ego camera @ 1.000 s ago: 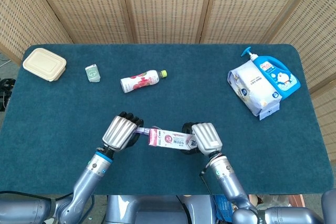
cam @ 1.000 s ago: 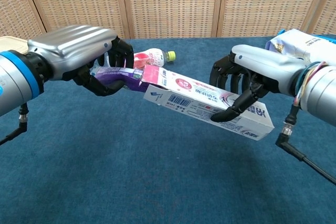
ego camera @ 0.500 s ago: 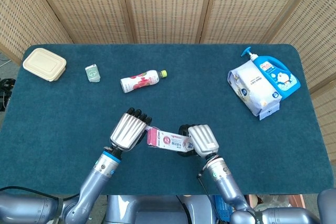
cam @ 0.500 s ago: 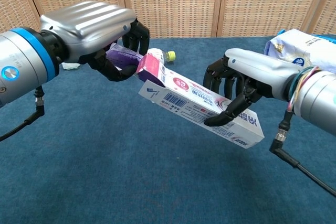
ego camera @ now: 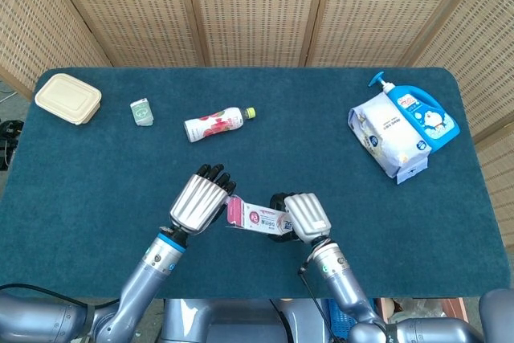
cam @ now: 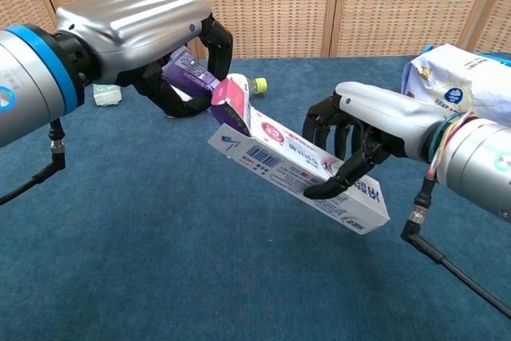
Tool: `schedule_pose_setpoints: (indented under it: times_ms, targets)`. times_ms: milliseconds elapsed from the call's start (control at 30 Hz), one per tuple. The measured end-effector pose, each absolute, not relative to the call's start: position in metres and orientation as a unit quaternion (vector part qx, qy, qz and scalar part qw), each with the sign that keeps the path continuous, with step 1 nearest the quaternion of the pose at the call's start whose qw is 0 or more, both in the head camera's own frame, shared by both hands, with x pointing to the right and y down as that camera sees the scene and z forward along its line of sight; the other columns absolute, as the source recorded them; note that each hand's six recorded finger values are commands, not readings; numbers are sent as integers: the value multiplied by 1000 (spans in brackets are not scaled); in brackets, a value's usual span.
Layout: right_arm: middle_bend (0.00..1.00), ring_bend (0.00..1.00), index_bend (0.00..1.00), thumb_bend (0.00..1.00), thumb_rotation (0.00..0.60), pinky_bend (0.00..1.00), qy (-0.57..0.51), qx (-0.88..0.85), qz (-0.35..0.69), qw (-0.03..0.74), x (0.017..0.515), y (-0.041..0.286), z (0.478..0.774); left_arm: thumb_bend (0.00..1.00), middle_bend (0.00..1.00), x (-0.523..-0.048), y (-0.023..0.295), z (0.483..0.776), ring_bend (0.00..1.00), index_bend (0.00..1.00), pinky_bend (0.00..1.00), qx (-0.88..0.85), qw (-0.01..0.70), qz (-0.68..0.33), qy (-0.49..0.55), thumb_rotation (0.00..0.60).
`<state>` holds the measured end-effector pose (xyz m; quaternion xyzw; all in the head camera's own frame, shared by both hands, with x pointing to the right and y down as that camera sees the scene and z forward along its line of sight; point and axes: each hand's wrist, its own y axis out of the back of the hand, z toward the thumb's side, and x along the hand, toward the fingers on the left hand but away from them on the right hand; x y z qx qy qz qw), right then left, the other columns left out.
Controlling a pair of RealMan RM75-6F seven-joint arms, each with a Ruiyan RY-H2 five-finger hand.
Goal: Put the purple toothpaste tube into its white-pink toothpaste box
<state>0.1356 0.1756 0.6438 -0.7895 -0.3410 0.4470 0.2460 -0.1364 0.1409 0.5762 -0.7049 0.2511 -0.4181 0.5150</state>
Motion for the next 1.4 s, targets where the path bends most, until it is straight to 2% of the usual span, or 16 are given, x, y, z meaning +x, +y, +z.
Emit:
schedule_pose_setpoints:
  times_ms: [133,367,433,500,600,700,1133,1400]
  targets:
    - [620,545,636,260,600,539,-345,-789,445,244,136,175,644,333,290,-140,139,578,155,469,289,-713,502,-418,253,600]
    - [619,545,635,259,600,540,-351,-788,444,243,138,174,645,238,88,-143,138,579,60,225,251,-728,480,-412,263,600]
    - [619,545,634,261,600,540,-352,-788,444,242,139,174,645,230,39,-145,137,580,24,179,214,-730,477,-410,267,600]
    - [619,545,634,263,600,539,-353,-787,443,242,140,174,646,225,4,-146,137,580,0,115,135,-732,475,-409,268,600]
    - [619,545,634,259,600,539,-354,-787,443,243,141,174,646,219,0,-148,138,582,0,37,48,-735,471,-407,270,600]
    - [619,545,634,259,600,540,-357,-787,442,241,142,174,645,211,0,-149,138,582,0,5,0,-738,466,-405,272,600]
    - [620,546,634,260,600,539,-427,-785,414,173,157,163,643,207,0,-167,135,568,0,0,0,-750,441,-371,324,600]
    - [620,545,634,262,600,539,-530,-775,343,44,182,150,638,208,0,-207,140,565,0,0,0,-747,435,-351,359,600]
